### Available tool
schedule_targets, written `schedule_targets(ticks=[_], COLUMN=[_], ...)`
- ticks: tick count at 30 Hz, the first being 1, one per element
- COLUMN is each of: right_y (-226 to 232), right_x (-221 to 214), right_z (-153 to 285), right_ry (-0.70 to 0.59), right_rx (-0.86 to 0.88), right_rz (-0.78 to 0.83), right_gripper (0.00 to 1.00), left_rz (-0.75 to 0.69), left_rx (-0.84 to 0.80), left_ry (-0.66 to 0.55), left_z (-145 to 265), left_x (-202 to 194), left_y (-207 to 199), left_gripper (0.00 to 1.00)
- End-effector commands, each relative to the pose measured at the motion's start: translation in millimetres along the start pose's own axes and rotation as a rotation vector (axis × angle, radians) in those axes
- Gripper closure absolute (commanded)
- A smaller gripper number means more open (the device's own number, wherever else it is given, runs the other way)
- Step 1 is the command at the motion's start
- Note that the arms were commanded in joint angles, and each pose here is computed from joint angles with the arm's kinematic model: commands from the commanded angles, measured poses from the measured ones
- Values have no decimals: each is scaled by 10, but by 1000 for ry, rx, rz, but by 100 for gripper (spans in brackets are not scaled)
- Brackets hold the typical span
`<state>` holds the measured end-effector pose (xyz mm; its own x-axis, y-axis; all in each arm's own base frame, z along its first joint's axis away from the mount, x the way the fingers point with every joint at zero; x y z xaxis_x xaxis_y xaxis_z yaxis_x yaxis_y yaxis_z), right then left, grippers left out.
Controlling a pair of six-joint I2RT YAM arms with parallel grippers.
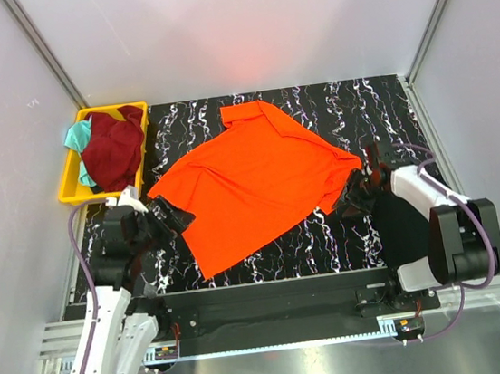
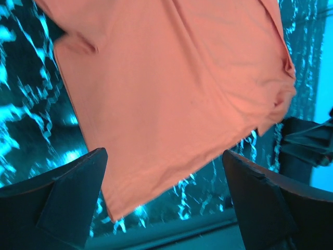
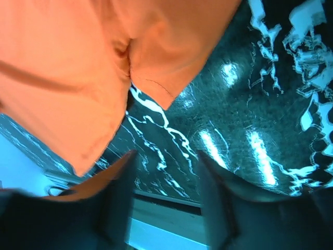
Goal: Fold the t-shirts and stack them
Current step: Flatten the tshirt out
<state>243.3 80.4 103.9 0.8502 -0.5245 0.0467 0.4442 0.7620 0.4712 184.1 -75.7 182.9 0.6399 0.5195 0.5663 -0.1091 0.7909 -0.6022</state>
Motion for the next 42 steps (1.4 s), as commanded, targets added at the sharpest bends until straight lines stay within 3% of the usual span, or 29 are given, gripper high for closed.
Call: schedule_targets(ticks=[1,6,13,16,20,27,36,42], right_y=[-49,-139,-174,-162,-111,-93,-103,-90], right_x=[-16,-119,-109,-108,33,128,78,124], right_z=[-71,-196,-296,-347,-382,-515,-690,-738], right_ry=[-83,-74,-36,-29,-77,-93,-71,-96], right_rx=[21,37,1,-19,-27,-45,-84,-91], right_rz=[-120,-195,-210,-236,-248,-290,-366,-425], right_gripper=[54,54,52,53,53,53,55,69], left_rz=[145,179,-35,-101,-163,-295,-351,-358], left_rx=[-24,20,109,133,164,157,122,117], left_ry=[98,134,250,303,336,391,405,407], left_z=[107,180,60,4,-36,-92,-146,-121], left_x=[-230,-343,-551,-665,-795,-986,-994,-987], left_y=[-25,16,-64,-97,-72,-180,-351,-351], left_gripper=[1,1,2,15,21,12,16,17])
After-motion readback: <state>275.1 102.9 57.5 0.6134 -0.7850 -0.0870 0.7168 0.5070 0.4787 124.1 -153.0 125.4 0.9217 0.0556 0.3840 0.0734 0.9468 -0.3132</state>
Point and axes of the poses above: each gripper's point midway between its finger pads, its own z axis back along the fingers, its own y axis along the line the jaws close on, x = y × z, the point moved 5 cm from there along z, back along the fingers, and after that the axes turned 1 degree about -z, right-handed, at the moved point
